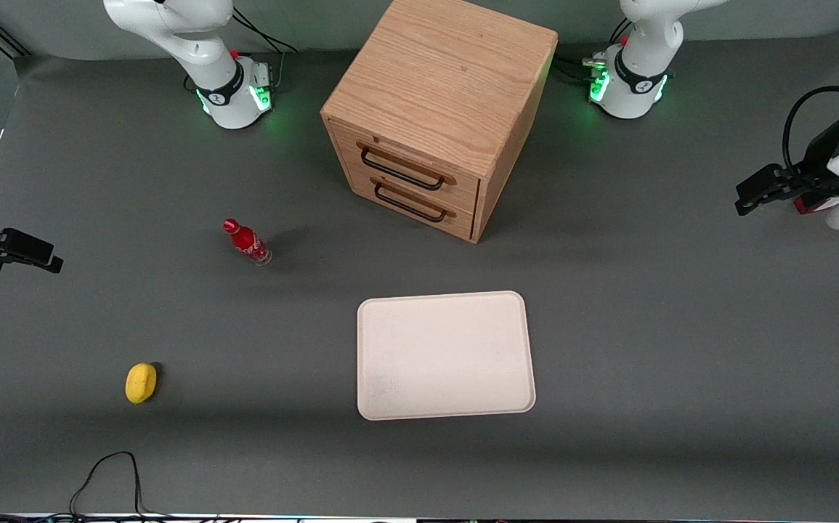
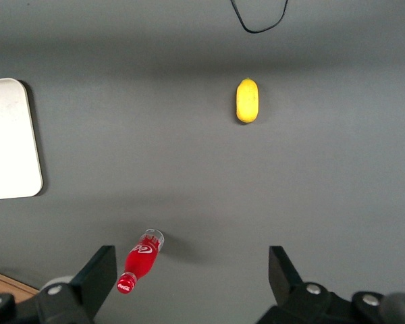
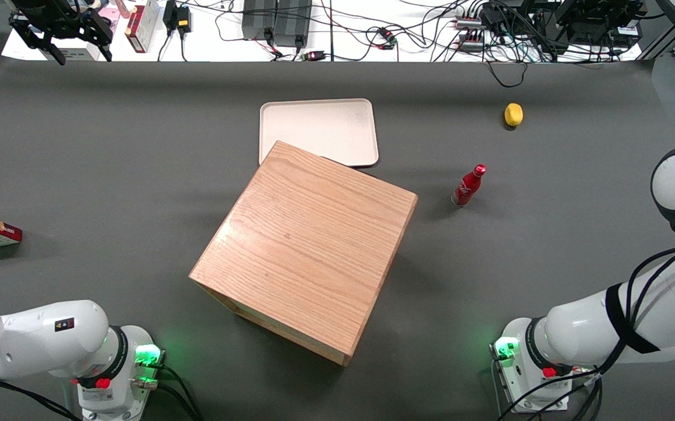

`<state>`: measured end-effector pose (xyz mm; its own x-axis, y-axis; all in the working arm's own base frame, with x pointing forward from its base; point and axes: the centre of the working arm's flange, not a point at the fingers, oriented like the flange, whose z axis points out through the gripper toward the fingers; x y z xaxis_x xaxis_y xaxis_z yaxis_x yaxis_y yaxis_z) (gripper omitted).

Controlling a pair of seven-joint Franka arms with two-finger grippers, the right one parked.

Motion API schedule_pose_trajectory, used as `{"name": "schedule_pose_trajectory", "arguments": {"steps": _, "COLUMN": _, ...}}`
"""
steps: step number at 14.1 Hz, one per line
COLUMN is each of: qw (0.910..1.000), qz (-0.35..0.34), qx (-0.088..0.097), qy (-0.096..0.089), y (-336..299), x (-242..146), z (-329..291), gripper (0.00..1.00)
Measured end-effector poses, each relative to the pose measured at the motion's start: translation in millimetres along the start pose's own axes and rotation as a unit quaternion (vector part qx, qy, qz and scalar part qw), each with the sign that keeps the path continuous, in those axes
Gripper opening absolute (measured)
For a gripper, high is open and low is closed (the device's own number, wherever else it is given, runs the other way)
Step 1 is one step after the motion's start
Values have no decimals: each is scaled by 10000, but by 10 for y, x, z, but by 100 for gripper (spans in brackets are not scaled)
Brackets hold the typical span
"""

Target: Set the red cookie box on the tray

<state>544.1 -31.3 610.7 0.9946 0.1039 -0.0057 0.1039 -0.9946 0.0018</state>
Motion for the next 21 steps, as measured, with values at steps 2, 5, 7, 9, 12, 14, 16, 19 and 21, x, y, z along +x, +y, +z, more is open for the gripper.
{"name": "schedule_pose_trajectory", "arguments": {"steps": 2, "qw": 10000, "qz": -7, "qx": 3, "qy": -17, "y": -13, "x": 0, "z": 5, "gripper": 100}}
{"name": "schedule_pose_trajectory", "arguments": {"steps": 5, "qw": 9997, "qz": 116, "qx": 182, "qy": -143, "y": -131, "x": -7, "z": 43, "gripper": 100}}
{"name": "schedule_pose_trajectory", "arguments": {"steps": 7, "qw": 9988, "qz": 256, "qx": 246, "qy": -342, "y": -614, "x": 14, "z": 104, "gripper": 100}}
{"name": "schedule_pose_trajectory", "arguments": {"steps": 9, "qw": 9954, "qz": 826, "qx": 193, "qy": -437, "y": -1313, "x": 25, "z": 152, "gripper": 100}}
{"name": "schedule_pose_trajectory", "arguments": {"steps": 12, "qw": 9834, "qz": 1718, "qx": 143, "qy": -572, "y": -2319, "x": -95, "z": 247, "gripper": 99}}
{"name": "schedule_pose_trajectory", "arguments": {"steps": 14, "qw": 9729, "qz": 2229, "qx": 155, "qy": -586, "y": -2738, "x": -181, "z": 306, "gripper": 98}}
{"name": "schedule_pose_trajectory", "arguments": {"steps": 16, "qw": 9564, "qz": 2861, "qx": 180, "qy": -553, "y": -3128, "x": -293, "z": 414, "gripper": 98}}
{"name": "schedule_pose_trajectory", "arguments": {"steps": 19, "qw": 9248, "qz": 3771, "qx": 209, "qy": -461, "y": -3757, "x": -548, "z": 709, "gripper": 97}}
{"name": "schedule_pose_trajectory", "arguments": {"steps": 21, "qw": 8915, "qz": 4505, "qx": 253, "qy": -412, "y": -4039, "x": -697, "z": 932, "gripper": 97}}
